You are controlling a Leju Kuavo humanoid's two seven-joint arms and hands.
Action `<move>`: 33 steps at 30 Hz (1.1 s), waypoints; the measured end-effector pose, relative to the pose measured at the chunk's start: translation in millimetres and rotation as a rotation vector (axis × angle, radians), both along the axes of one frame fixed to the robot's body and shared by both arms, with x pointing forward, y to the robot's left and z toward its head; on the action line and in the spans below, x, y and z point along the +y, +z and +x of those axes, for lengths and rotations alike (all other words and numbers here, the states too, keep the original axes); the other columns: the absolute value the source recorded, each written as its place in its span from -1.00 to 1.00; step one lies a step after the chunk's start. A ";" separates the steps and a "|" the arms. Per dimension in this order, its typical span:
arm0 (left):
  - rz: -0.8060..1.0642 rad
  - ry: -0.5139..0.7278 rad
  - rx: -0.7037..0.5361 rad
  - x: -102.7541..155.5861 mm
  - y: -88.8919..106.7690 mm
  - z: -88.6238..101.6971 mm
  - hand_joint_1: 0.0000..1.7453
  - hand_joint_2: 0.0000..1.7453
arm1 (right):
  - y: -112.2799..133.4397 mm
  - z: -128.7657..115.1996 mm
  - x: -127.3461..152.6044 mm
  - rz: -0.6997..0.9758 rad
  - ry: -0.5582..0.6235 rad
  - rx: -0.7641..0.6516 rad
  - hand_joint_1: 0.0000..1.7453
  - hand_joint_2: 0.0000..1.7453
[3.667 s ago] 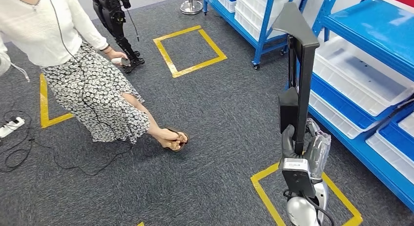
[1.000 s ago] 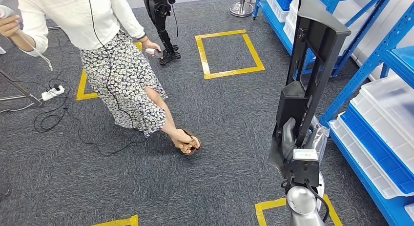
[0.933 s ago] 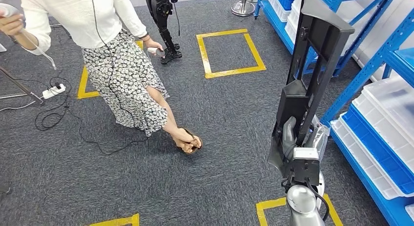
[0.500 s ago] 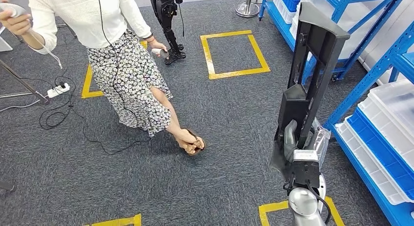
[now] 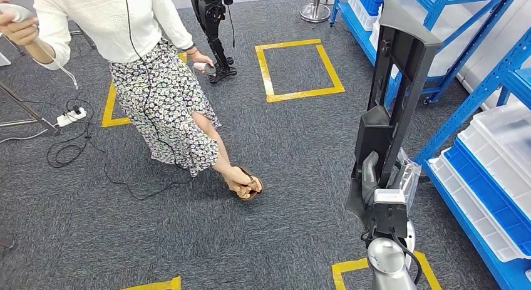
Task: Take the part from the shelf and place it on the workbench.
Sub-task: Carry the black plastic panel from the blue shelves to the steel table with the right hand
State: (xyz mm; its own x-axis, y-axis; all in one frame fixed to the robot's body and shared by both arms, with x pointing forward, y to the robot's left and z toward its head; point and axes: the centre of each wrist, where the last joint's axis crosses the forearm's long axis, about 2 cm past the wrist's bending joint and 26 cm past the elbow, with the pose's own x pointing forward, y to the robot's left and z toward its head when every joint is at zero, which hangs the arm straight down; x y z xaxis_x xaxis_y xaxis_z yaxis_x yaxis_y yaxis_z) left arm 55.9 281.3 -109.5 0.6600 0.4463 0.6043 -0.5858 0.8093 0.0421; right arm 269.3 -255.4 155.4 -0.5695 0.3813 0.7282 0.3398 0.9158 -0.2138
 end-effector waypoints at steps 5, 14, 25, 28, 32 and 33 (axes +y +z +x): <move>-0.001 0.000 -0.001 -0.8 0.1 0.3 -1.00 -1.00 | -1.0 0.0 -0.9 -0.001 -0.002 0.003 1.00 1.00; 0.000 -0.005 0.008 -1.3 0.0 -0.3 -1.00 -1.00 | -2.9 0.7 -3.3 0.000 -0.009 0.010 1.00 1.00; 0.008 0.000 0.018 -1.5 -0.2 -1.9 -1.00 -1.00 | -3.8 5.0 -3.7 -0.001 -0.003 0.015 1.00 1.00; 0.010 0.002 0.013 -0.5 0.1 0.4 -1.00 -1.00 | -2.9 5.8 -3.2 -0.001 0.000 0.014 1.00 1.00; 0.012 0.006 0.012 1.0 0.2 1.1 -1.00 -1.00 | -3.1 5.9 -2.5 0.002 0.000 0.018 1.00 1.00; 0.011 0.006 0.012 0.6 0.2 1.1 -1.00 -1.00 | -2.8 6.2 -2.7 0.002 0.000 0.018 1.00 1.00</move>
State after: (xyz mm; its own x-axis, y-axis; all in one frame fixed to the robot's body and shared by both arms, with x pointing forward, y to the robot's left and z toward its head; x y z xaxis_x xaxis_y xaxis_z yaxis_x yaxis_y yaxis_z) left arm 57.0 281.9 -109.3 0.6644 0.4434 0.6017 -0.5900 0.8053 0.0580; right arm 275.5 -258.1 152.5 -0.5565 0.3800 0.7389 0.3365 0.9162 -0.2178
